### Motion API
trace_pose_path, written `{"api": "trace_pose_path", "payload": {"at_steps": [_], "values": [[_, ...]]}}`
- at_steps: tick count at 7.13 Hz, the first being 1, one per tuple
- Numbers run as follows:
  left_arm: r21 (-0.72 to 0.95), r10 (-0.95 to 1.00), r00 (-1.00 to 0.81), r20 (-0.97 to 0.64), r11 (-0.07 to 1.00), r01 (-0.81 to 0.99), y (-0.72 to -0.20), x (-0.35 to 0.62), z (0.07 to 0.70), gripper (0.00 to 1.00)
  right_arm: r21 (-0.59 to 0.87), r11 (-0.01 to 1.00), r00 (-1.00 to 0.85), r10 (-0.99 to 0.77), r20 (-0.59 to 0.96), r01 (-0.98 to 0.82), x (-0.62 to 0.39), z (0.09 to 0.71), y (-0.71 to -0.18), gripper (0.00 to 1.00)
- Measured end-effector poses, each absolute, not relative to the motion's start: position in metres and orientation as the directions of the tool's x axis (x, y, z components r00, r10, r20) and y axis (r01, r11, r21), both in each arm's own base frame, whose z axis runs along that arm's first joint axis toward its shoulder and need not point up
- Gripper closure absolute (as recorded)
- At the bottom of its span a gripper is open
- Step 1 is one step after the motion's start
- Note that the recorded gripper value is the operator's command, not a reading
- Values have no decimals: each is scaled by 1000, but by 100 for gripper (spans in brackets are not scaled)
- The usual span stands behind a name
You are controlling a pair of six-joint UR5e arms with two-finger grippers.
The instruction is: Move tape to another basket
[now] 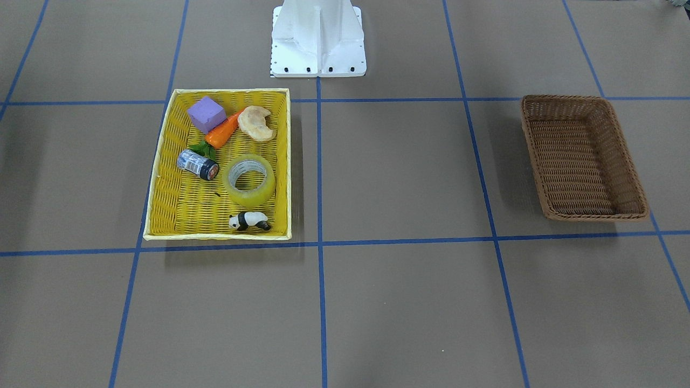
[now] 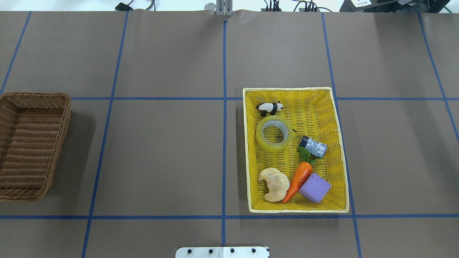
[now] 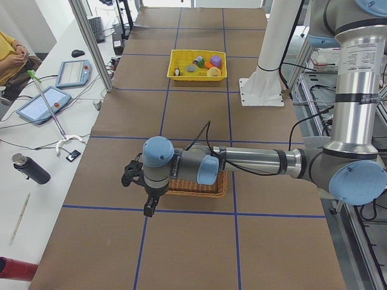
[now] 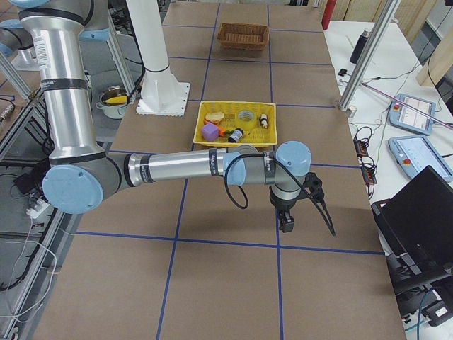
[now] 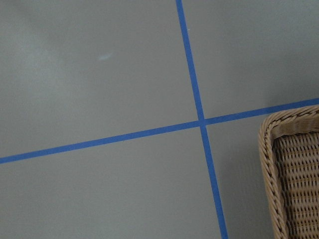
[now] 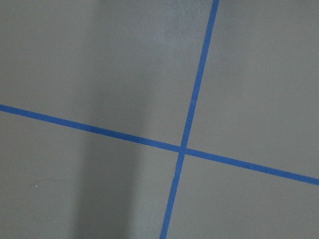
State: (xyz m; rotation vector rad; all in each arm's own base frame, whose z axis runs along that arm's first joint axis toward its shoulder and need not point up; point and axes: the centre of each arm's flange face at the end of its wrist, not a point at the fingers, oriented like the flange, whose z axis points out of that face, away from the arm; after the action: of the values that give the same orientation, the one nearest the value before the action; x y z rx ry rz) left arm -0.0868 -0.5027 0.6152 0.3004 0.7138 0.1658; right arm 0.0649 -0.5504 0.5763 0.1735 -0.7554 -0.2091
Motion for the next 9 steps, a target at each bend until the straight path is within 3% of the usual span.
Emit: {"api": "trace_pose_path", "payload": {"at_steps": [4,9], "values": [[564,401,755,-519,824,-50,-516,-87,584,1,391,895,664,-426,614,213,-14,471,-563,1],[555,401,749,-528,830,-54,-521,-86,605,1,485,852,563,-503,656,196,-233,349,-542,1]]}}
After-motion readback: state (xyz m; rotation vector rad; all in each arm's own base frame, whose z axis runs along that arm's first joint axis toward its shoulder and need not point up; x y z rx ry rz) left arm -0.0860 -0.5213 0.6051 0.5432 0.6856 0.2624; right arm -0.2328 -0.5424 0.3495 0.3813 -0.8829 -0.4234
